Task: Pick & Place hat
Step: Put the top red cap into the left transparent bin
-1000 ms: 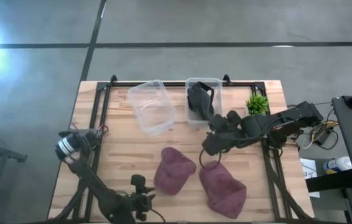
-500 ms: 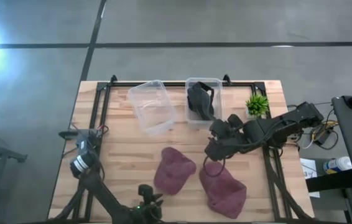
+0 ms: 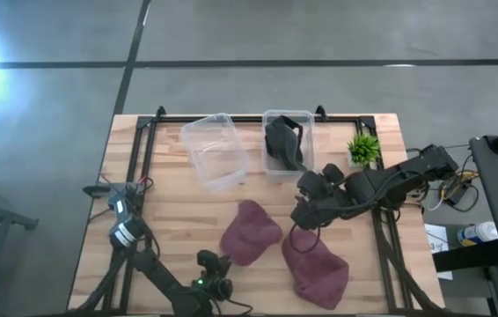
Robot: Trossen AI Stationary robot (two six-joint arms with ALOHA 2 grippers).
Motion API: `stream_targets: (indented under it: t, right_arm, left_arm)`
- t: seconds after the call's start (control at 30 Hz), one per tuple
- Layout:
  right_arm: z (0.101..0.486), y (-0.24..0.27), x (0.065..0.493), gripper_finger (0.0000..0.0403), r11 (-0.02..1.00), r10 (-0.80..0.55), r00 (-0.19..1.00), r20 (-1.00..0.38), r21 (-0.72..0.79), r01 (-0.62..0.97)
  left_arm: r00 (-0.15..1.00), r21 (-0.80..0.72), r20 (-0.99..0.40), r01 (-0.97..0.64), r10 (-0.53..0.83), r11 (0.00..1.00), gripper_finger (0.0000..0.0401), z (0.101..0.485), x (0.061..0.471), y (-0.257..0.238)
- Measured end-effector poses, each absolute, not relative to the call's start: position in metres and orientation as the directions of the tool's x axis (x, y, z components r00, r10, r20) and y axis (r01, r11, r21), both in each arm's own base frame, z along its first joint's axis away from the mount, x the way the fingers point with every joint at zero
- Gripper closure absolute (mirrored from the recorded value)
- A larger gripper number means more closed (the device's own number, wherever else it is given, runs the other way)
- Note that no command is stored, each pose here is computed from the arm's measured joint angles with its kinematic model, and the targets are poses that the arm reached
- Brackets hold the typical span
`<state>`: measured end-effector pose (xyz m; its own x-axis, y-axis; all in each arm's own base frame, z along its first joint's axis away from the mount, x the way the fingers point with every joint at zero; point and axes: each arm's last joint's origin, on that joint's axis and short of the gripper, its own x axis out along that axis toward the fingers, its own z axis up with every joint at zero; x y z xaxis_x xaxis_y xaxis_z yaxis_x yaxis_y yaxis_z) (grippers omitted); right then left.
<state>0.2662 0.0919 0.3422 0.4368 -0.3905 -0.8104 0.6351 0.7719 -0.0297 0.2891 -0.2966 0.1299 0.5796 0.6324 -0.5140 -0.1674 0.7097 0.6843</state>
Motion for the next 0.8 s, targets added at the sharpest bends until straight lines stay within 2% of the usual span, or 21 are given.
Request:
stream_targets:
  t: [0.1,0.33,0.4,0.47,0.6,0.8]
  right_arm:
    - [0.339,0.096,0.269,0.0188,0.772,-0.302,0.433,-0.849,0.048,0.634]
    - [0.313,0.128,0.288,0.0188,0.769,0.046,0.412,-0.910,0.296,0.567]
    - [0.301,0.136,0.294,0.0188,0.769,0.086,0.405,-0.910,0.319,0.554]
    - [0.284,0.140,0.298,0.0188,0.772,0.058,0.370,-0.927,0.277,0.573]
    - [0.254,0.133,0.306,0.0188,0.751,-0.087,0.341,-0.936,0.163,0.640]
    - [0.214,0.105,0.328,0.0205,0.688,-0.142,0.393,-0.909,0.194,0.699]
  left_arm:
    - [0.579,0.694,-0.498,-0.181,0.646,0.697,0.0275,0.132,0.294,-0.292]
    - [0.548,0.712,-0.489,-0.198,0.678,0.673,0.0275,0.126,0.305,-0.276]
    - [0.541,0.717,-0.488,-0.199,0.685,0.668,0.0275,0.125,0.307,-0.272]
    - [0.538,0.722,-0.488,-0.194,0.688,0.664,0.0275,0.125,0.309,-0.271]
    - [0.537,0.735,-0.488,-0.171,0.688,0.656,0.0275,0.126,0.310,-0.270]
    - [0.545,0.742,-0.492,-0.145,0.679,0.654,0.0275,0.132,0.312,-0.272]
